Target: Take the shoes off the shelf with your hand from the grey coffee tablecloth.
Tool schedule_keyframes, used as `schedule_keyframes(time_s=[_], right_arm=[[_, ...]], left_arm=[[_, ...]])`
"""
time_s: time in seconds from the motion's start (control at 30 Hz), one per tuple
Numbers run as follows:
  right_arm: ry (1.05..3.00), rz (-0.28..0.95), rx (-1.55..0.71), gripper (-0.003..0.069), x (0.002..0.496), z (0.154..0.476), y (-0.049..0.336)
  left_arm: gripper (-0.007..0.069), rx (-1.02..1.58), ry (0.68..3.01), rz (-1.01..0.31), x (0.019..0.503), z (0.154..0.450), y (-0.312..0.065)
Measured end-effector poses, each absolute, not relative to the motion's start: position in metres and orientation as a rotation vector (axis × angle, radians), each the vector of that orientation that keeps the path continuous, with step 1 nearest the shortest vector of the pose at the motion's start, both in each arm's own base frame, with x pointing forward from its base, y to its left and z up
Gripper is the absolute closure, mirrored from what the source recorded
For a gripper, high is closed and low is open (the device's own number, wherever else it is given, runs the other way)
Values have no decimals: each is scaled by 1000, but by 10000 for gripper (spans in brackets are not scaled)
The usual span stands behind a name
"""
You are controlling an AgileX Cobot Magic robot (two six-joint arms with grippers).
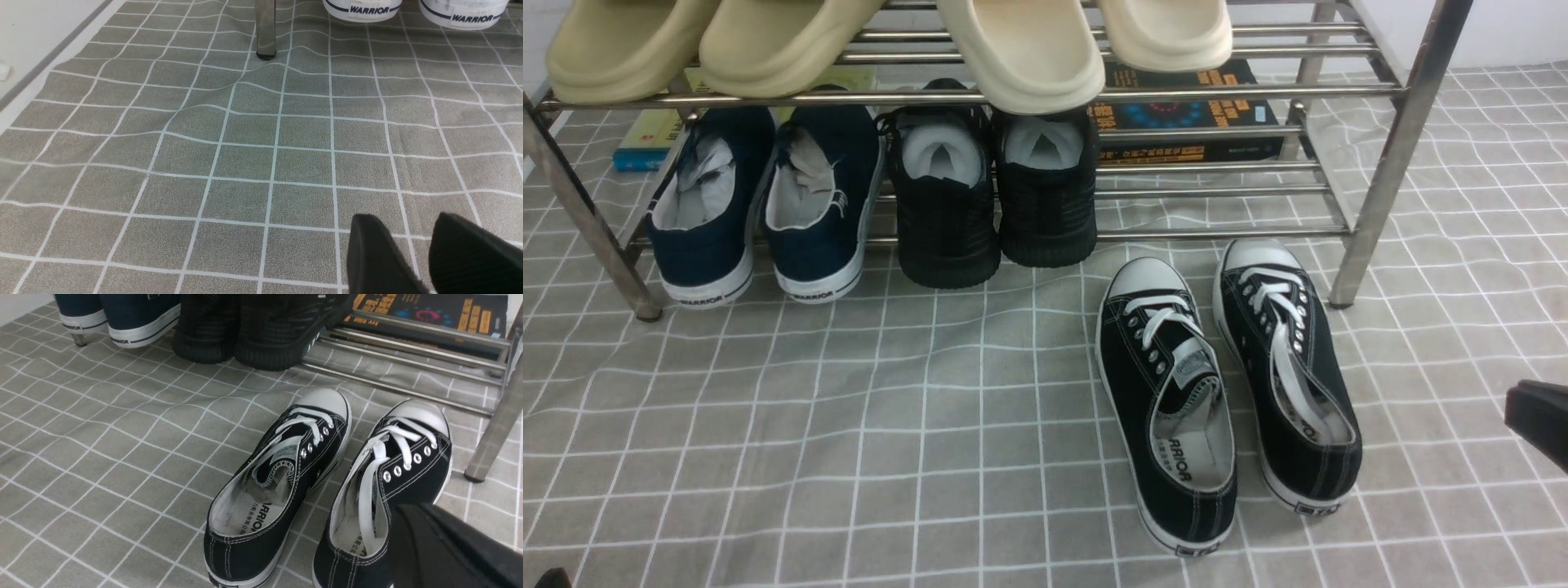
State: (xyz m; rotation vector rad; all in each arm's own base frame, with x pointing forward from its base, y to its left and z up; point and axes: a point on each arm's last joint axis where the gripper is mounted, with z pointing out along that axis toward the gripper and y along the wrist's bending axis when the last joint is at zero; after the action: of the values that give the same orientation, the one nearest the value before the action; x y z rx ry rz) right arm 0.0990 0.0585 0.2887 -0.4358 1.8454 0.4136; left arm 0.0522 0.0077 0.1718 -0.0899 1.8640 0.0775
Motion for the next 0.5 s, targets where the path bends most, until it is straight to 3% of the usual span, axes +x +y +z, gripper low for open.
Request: schedule_keyframes(time_s=[0.5], right_arm=[[1847, 401, -447, 659, 99, 286, 58]], left_arm=[[386, -90, 1864, 78, 52, 172, 8]])
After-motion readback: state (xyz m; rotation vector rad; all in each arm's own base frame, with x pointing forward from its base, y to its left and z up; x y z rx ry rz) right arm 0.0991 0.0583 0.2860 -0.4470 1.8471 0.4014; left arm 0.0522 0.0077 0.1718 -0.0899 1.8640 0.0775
